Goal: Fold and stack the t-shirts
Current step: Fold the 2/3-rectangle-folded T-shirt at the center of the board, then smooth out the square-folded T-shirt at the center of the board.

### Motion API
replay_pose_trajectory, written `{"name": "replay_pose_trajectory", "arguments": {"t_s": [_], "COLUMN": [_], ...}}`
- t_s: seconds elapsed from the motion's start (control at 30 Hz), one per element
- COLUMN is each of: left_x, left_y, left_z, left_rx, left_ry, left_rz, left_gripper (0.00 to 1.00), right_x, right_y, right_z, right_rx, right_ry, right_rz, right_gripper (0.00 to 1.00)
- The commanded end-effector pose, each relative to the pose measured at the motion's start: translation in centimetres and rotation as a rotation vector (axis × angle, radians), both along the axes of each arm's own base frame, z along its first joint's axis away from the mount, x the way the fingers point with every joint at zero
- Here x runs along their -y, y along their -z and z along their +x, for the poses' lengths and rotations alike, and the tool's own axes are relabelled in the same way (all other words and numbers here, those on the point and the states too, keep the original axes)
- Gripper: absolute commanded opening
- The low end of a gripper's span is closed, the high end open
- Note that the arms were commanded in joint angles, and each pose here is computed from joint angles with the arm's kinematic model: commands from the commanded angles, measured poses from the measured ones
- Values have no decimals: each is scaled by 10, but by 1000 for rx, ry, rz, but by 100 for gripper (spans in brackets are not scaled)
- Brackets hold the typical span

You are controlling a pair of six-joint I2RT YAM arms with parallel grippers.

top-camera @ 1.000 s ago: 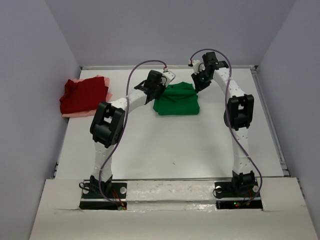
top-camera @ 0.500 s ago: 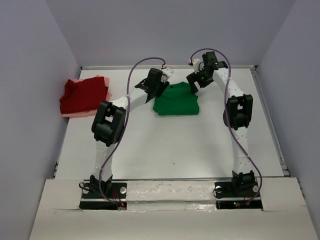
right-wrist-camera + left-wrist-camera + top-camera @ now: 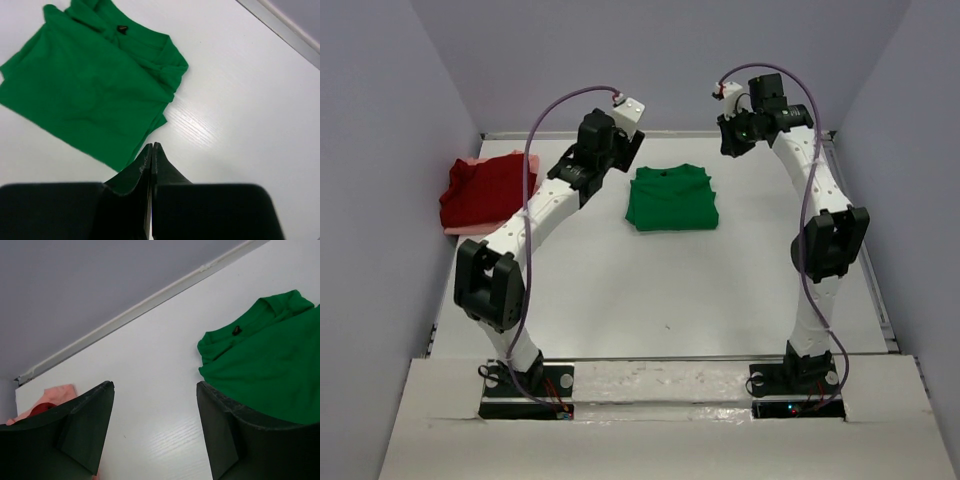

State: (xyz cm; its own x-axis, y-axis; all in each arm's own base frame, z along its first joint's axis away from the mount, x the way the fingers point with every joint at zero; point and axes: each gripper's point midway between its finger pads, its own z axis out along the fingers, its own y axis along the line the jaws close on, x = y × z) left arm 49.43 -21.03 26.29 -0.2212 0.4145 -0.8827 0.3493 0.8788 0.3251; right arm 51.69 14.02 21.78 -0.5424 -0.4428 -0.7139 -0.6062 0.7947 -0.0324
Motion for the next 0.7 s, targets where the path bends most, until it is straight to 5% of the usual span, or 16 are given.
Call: {"name": "replay_pose_trajectory", "arguments": {"t_s": [0.0, 0.17, 0.37, 0.67], "left_x": [-4, 27, 37, -108], "left_y": [21, 37, 49, -19], "left_z": [-28, -52, -54, -47], "left_rx": [-65, -148, -185, 84], "left_ry": [69, 287, 341, 31], "left_rz": [-161, -249, -250, -226], "left_gripper": [78, 90, 89, 96], "right_x": [-29, -62, -89, -99], "right_y": [14, 49, 70, 84], "right_z": [-31, -55, -34, 11], "right_rx": [-97, -182, -29, 291], "right_ry": [-70, -146, -141, -94], "right_rz": [49, -15, -244, -616], "right_gripper": [0, 0, 0, 0]}}
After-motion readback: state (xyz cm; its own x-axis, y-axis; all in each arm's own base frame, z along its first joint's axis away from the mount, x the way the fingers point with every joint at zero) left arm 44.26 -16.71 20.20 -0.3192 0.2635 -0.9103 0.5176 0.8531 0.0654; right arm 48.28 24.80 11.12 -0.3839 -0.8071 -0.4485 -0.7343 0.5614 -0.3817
